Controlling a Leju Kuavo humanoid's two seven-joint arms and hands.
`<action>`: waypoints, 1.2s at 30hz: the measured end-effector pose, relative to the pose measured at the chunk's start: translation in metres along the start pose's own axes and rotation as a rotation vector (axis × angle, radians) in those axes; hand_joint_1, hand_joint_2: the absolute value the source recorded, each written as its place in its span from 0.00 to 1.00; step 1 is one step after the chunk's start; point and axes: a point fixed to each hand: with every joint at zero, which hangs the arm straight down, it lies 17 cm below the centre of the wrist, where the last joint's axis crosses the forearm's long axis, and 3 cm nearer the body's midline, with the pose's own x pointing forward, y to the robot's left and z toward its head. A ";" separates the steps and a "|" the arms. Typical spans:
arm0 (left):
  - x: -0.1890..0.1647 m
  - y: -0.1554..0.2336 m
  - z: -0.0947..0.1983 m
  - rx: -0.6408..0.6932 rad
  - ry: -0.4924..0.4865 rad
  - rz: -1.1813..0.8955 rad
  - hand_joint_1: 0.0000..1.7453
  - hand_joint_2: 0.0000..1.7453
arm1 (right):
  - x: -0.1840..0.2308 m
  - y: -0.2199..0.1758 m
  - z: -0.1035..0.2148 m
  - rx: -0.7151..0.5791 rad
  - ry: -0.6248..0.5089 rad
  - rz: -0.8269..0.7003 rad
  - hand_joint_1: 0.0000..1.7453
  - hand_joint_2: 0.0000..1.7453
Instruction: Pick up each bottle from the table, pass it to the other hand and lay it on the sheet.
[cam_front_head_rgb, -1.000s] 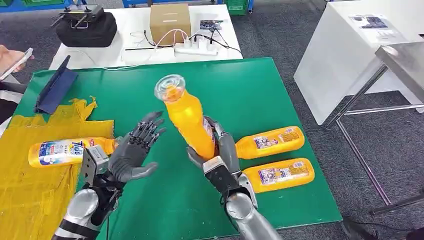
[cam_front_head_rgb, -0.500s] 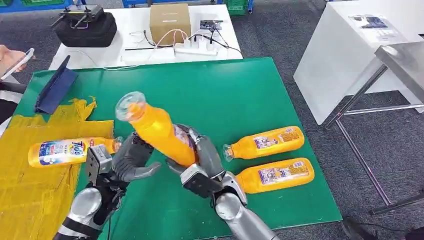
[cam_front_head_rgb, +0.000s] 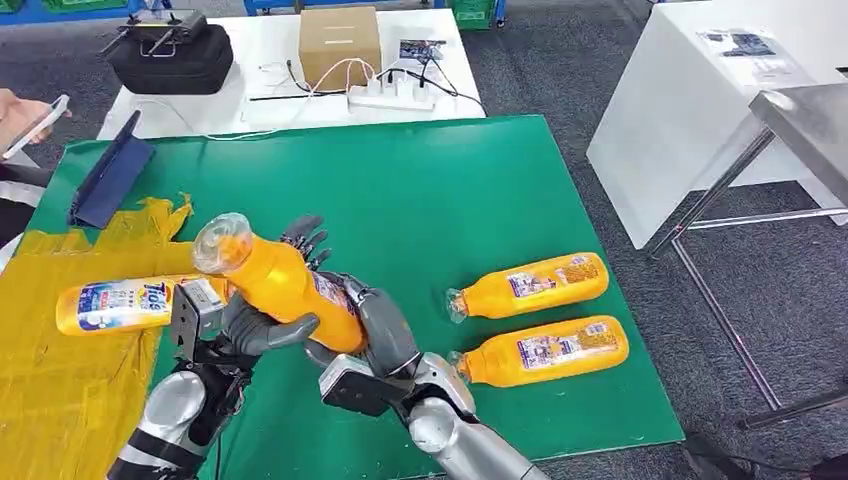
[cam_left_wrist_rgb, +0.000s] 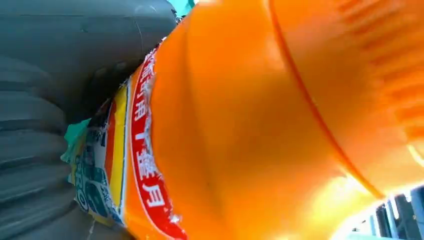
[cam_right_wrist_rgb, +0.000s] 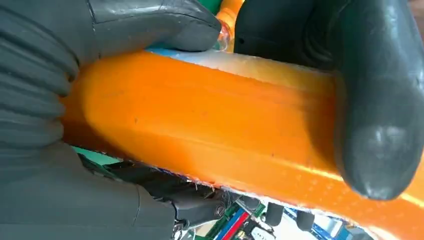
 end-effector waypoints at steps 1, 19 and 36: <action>0.001 0.000 0.000 0.003 -0.004 0.005 1.00 1.00 | 0.000 0.000 0.000 0.003 0.000 0.002 1.00 1.00; 0.004 -0.003 0.000 0.022 -0.032 0.012 1.00 1.00 | -0.005 0.004 0.000 0.009 0.015 -0.014 0.98 1.00; 0.013 0.072 -0.005 0.311 -0.034 -0.366 1.00 1.00 | 0.004 -0.047 0.013 -0.199 0.015 -0.040 0.00 1.00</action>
